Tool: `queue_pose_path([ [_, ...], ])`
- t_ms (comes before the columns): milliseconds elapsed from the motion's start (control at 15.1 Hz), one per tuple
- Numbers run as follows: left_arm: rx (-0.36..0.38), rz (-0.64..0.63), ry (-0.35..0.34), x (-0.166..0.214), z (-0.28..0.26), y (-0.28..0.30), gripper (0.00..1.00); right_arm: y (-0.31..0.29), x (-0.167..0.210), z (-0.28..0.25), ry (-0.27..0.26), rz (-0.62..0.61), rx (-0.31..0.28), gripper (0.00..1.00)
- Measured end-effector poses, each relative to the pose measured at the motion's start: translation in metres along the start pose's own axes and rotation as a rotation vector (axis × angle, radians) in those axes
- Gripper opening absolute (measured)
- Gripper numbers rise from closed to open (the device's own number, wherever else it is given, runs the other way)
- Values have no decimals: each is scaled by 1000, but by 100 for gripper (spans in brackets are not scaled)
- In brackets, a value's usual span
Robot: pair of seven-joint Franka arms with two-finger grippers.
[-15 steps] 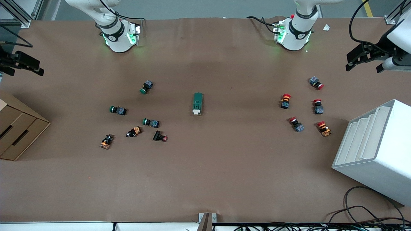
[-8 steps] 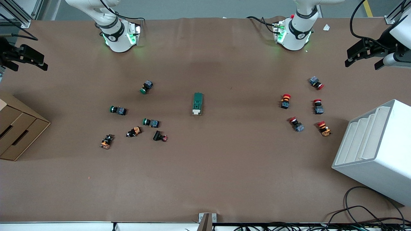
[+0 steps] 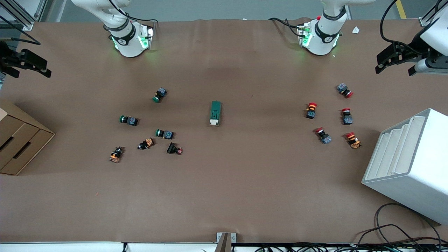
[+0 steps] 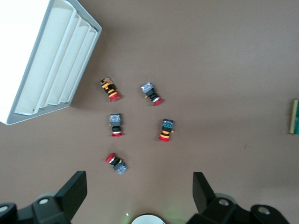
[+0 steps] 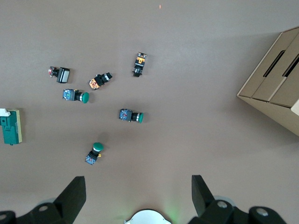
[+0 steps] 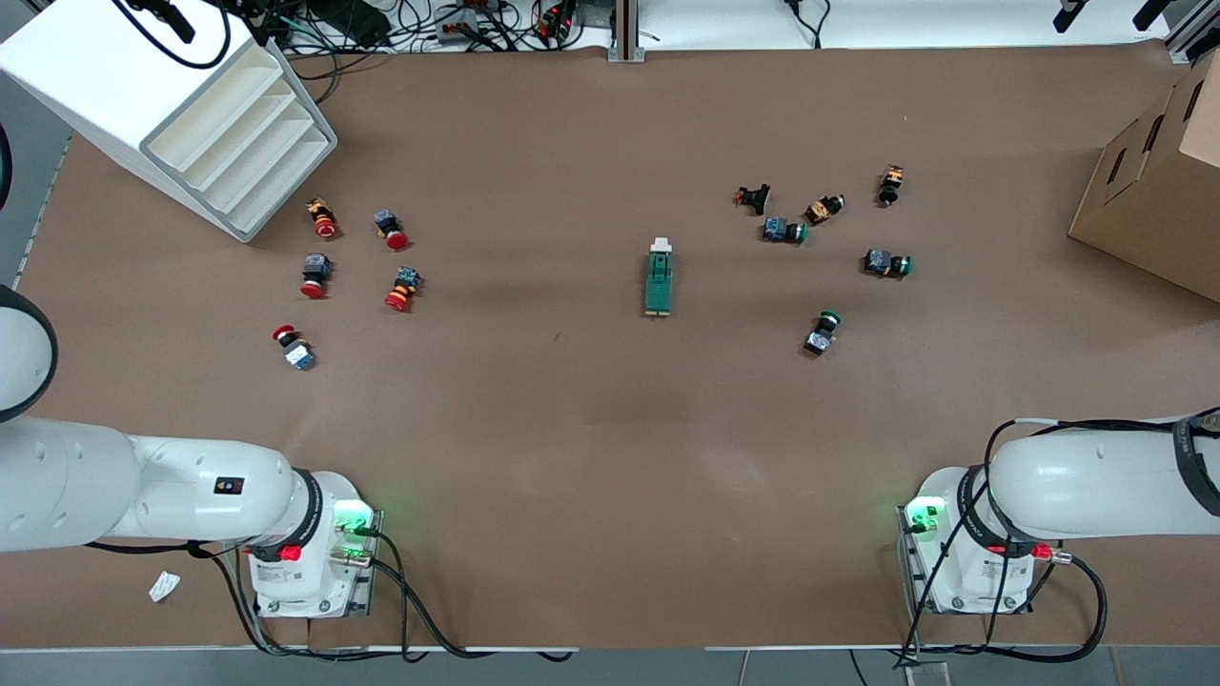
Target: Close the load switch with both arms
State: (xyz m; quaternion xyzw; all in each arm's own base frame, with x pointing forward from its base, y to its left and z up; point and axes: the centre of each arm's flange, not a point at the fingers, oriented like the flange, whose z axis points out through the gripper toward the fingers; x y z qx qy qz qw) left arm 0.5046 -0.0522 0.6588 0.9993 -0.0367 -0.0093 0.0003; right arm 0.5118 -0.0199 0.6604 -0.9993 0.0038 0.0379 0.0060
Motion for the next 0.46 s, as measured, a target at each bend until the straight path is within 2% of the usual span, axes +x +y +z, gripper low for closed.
queue_pose_path([
  [464,12,-27,6,-1,-2,6,100,2,0,0,0,3,2,100],
])
